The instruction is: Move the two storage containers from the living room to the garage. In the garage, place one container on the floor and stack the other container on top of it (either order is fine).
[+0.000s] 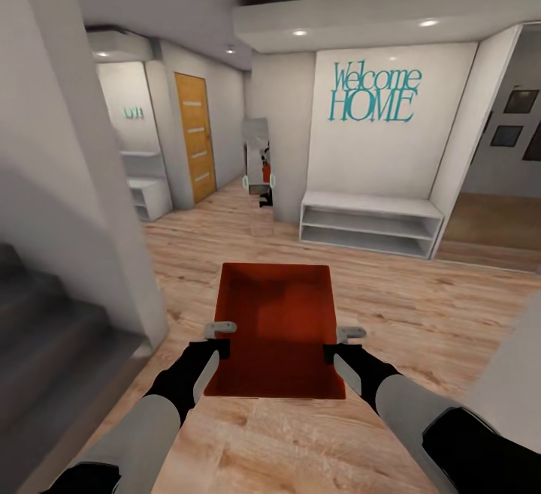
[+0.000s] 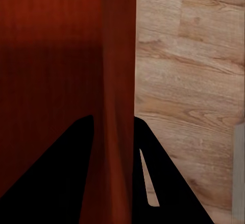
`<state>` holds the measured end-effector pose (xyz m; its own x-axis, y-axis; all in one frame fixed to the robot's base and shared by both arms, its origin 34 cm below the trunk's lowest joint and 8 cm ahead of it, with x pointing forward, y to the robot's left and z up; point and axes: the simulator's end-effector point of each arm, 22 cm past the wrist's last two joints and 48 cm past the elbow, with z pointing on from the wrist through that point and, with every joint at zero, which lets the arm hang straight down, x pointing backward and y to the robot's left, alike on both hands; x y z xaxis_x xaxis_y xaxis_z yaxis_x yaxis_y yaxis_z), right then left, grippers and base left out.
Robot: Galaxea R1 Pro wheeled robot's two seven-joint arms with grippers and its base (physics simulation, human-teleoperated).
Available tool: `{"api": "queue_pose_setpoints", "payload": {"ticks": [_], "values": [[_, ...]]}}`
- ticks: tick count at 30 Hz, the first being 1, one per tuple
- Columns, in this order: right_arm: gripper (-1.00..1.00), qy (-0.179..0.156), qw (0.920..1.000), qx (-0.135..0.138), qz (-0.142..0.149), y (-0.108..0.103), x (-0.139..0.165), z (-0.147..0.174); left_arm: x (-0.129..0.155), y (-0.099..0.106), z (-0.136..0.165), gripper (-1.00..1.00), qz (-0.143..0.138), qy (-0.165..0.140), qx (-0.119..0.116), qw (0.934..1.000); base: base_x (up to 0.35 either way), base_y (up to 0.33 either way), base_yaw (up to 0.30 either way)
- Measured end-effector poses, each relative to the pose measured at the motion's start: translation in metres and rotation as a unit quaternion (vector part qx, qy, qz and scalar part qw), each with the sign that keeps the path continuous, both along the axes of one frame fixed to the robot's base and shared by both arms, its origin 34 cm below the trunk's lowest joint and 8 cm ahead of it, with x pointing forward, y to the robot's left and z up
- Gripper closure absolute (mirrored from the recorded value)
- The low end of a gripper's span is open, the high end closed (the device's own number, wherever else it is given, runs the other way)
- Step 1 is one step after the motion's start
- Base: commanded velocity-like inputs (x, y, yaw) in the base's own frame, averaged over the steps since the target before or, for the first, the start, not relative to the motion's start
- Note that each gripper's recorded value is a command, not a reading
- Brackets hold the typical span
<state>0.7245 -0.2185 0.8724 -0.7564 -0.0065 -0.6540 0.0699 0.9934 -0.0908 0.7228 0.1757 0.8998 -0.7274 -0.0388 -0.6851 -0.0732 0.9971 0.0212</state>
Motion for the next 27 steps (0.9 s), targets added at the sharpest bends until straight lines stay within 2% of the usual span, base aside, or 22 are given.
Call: {"api": "queue_pose_setpoints", "payload": {"ticks": [27], "values": [[1.00,0.000,1.0000,0.001,0.000,0.0003,0.0003,0.0003,0.0004,0.0002,0.0009,1.00,0.000,0.000,0.001,1.0000,0.324,0.000,0.000]]}}
